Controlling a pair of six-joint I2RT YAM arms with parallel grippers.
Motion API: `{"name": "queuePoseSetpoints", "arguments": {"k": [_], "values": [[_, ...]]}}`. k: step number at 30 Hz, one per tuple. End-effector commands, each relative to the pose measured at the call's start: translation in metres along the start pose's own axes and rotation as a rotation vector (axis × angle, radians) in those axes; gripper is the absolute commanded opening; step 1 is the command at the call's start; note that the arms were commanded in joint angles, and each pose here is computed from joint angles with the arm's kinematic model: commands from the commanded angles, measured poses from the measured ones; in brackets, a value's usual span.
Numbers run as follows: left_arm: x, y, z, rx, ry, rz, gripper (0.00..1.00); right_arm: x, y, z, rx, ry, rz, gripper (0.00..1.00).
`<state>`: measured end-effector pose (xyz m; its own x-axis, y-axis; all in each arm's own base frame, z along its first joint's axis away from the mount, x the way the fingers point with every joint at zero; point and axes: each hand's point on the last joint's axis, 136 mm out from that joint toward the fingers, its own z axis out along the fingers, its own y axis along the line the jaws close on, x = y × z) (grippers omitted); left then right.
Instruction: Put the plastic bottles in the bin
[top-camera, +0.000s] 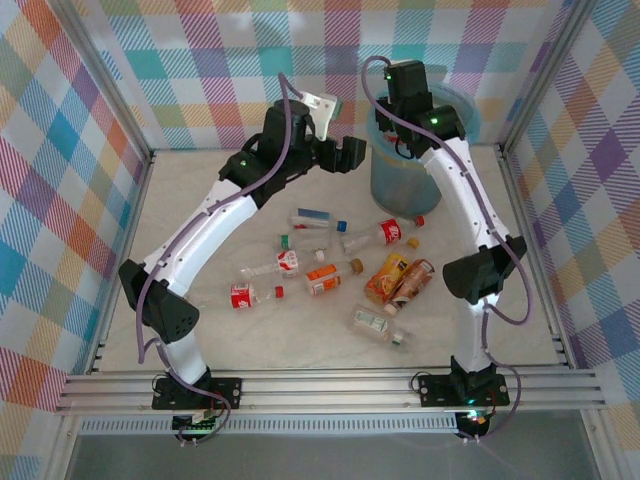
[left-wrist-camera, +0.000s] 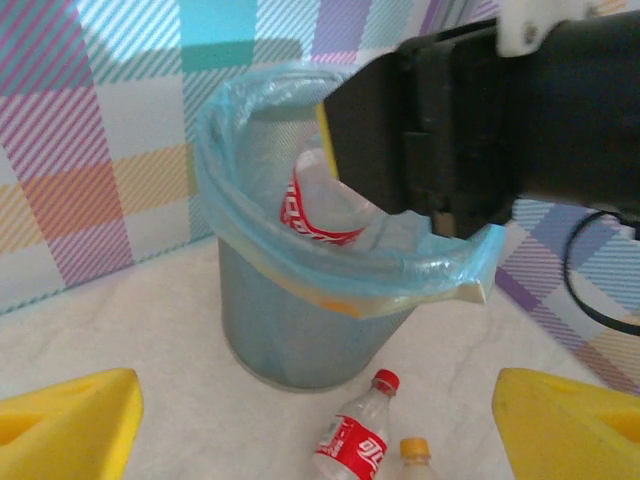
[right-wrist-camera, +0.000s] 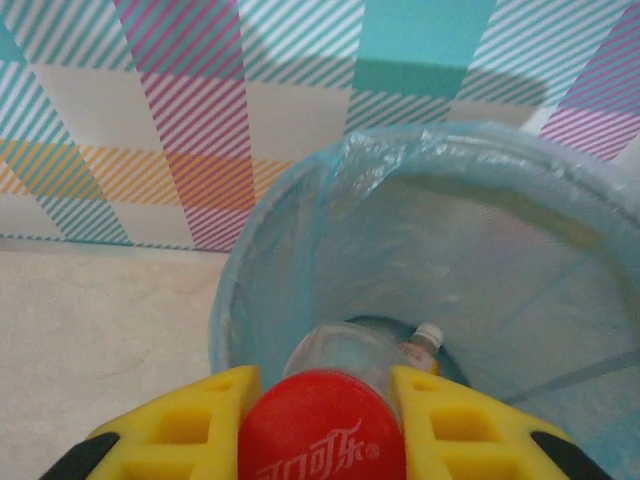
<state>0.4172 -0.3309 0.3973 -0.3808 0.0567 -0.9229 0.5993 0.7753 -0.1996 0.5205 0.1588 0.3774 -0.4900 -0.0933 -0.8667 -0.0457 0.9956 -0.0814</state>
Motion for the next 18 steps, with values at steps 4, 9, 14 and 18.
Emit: {"name": "queuePoseSetpoints", "arguments": {"k": [4, 9, 14, 18], "values": [[0.005, 0.001, 0.003, 0.028, 0.025, -0.02, 0.9, 0.022, -0.003, 0.036, -0.078, 0.08, 0.15, 0.19], [0.015, 0.003, 0.006, 0.023, 0.046, -0.02, 0.9, 0.043, -0.006, 0.066, -0.121, 0.13, 0.216, 0.24], [0.02, 0.005, 0.009, 0.019, 0.057, -0.02, 0.9, 0.062, -0.007, 0.09, -0.166, 0.184, 0.264, 0.42], [0.023, 0.007, 0.01, 0.014, 0.063, -0.023, 0.9, 0.067, -0.011, 0.096, -0.155, 0.202, 0.271, 0.57]]}}
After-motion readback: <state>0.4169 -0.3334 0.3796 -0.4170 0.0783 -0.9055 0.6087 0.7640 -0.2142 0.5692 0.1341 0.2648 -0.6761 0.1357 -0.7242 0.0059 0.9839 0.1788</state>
